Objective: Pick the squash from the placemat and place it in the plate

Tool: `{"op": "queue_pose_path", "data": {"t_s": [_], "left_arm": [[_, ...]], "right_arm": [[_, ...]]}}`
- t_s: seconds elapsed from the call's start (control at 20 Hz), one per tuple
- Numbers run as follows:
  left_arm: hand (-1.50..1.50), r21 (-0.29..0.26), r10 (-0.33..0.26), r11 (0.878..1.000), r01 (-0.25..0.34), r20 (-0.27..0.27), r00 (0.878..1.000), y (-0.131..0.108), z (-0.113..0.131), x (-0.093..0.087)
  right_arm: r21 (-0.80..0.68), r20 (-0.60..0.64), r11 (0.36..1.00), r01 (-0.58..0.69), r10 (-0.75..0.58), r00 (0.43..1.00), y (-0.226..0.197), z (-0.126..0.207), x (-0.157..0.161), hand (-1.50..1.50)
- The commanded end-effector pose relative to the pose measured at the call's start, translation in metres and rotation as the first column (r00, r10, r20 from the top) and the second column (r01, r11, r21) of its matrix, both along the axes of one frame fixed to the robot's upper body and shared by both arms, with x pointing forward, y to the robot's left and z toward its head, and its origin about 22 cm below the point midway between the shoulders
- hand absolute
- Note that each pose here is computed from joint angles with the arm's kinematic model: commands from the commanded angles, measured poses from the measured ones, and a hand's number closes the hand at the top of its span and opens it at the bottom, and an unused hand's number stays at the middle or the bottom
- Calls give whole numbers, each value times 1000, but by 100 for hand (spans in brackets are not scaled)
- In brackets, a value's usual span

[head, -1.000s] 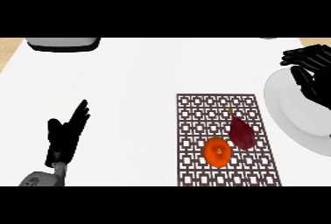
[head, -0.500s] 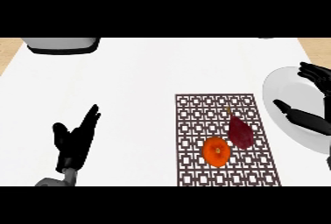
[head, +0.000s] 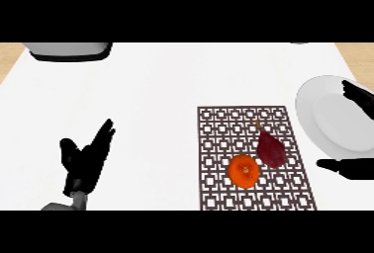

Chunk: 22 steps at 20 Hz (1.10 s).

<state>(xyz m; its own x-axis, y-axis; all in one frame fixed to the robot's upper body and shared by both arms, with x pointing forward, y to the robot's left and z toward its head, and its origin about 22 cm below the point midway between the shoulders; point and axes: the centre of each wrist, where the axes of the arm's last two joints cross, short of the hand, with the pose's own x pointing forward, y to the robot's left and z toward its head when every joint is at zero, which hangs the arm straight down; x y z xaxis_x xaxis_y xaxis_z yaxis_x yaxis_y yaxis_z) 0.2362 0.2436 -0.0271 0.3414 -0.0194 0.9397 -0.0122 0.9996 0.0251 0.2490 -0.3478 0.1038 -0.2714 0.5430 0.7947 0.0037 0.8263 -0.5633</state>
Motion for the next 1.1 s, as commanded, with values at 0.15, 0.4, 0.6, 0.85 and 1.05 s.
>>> {"op": "queue_pose_path", "data": {"t_s": [0.15,0.4,0.6,0.85,1.05], "left_arm": [[0,-9,5,1000,-5,-37,999,6,-12,-6],[0,-10,-9,1000,8,-47,999,14,7,-4],[0,-26,-29,999,28,-43,999,-4,-2,-5],[0,-42,-12,999,11,-25,1000,-7,-12,-11],[0,-15,-24,1000,23,-37,999,5,3,-7]], "right_arm": [[-278,-207,954,-114,57,977,29,38,-12,-150],[-362,-280,923,-129,24,960,67,44,-27,-150],[-375,-298,918,-126,10,954,107,27,-29,-150],[-429,-317,895,-120,-24,948,143,11,-21,-150],[-425,-413,885,-188,-5,911,131,-13,-28,-150]]}}
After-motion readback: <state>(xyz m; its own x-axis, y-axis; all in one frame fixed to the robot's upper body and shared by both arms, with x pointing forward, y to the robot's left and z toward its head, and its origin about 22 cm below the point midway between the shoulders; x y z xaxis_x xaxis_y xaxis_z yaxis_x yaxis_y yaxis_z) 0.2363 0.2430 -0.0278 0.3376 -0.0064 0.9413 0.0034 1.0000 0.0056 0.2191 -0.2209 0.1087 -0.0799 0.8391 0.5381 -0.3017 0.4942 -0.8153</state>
